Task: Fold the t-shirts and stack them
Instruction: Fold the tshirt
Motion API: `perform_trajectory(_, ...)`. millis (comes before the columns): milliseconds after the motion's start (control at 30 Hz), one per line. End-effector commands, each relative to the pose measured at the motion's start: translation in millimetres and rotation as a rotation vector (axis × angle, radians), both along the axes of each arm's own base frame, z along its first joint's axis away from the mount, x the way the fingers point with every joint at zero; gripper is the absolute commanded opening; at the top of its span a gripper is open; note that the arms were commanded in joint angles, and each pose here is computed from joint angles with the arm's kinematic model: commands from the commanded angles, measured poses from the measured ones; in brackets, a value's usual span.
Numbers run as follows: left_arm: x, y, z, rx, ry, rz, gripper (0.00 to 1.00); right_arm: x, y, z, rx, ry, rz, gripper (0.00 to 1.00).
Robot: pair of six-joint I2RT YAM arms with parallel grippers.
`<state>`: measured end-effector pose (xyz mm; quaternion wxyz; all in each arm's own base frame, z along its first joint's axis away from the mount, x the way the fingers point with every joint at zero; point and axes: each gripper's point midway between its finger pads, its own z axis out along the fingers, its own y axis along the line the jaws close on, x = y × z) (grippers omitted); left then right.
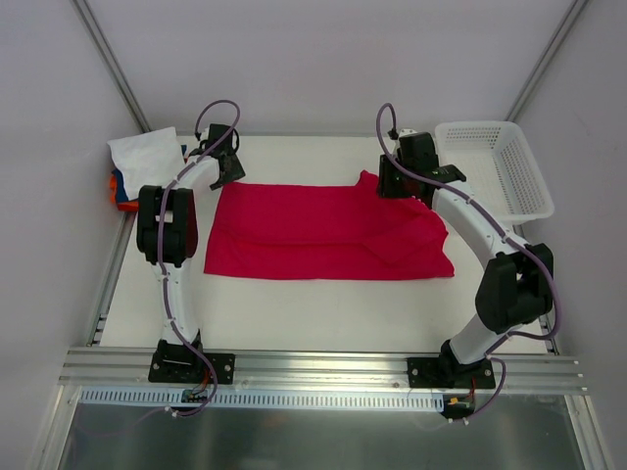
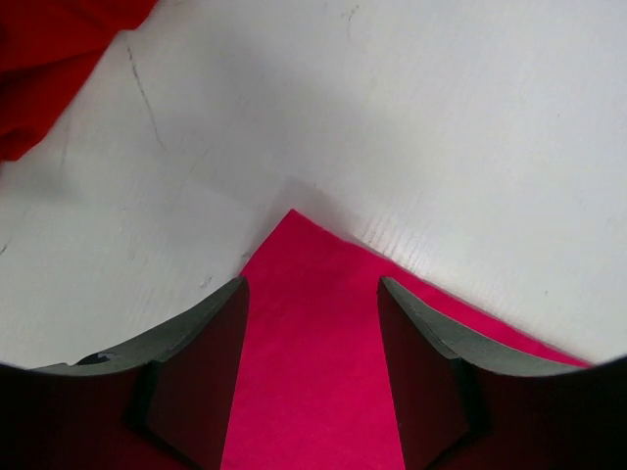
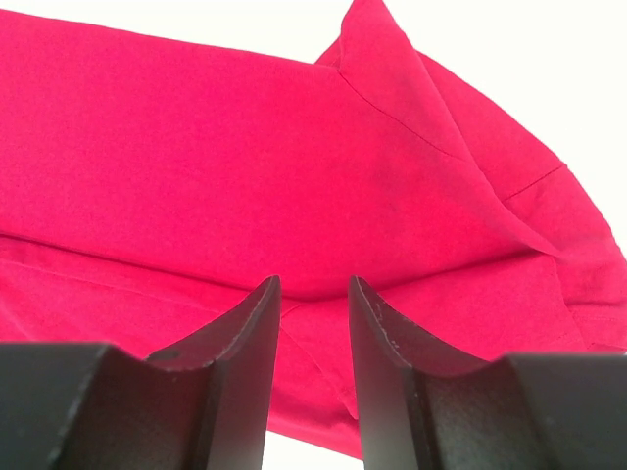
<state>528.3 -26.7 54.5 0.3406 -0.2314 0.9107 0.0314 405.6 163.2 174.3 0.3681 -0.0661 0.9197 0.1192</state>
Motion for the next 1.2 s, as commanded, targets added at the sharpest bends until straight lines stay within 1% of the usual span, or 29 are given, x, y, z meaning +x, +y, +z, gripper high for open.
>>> perform_trajectory(0,14.0,-4.2,7.2,-0.06,-0.023,-0.043,0.55,8.6,-2.6,19.7,0.007,-0.043,0.0,0.38)
perform_trajectory(200,14.6,1.5,-9.0,-0.15,0.008,-0.024,0.54,9.6,-5.3,26.6,0.019,-0.055,-0.008,0.38)
perform_trajectory(300,12.2,5.1,-12.5,-0.155,0.02,-0.006,0.56,9.0,-4.8,30.0,0.034,-0.057,-0.007,0.38)
perform_trajectory(433,17.0,5.5,-11.7,-0.164,0.026,-0.006,0.56,7.3,-3.2,34.8,0.053,-0.062,-0.004,0.38)
perform_trajectory(567,19.0,2.5,-15.4,-0.181,0.052,-0.023,0.46,6.6,-4.0,38.5,0.066,-0.066,-0.006,0.38)
perform_trajectory(633,21.1,2.6,-15.8,-0.187,0.052,-0.028,0.36,8.6,-6.4,37.3,0.062,-0.068,-0.013,0.38)
perform_trajectory(867,23.1,-1.6,-19.4,-0.201,0.071,-0.051,0.2,31.0,-25.0,17.0,0.048,-0.029,-0.063,0.38)
perform_trajectory(967,24.0,-2.6,-19.9,-0.204,0.073,-0.057,0.15,44.1,-31.2,13.2,0.061,-0.019,-0.078,0.38)
perform_trajectory(1100,23.7,-3.6,-19.3,-0.207,0.077,-0.063,0.0,56.9,-36.7,14.8,0.095,-0.015,-0.095,0.38)
perform_trajectory(1167,22.4,-4.2,-20.5,-0.211,0.081,-0.063,0.0,61.3,-40.0,17.4,0.105,-0.019,-0.103,0.38)
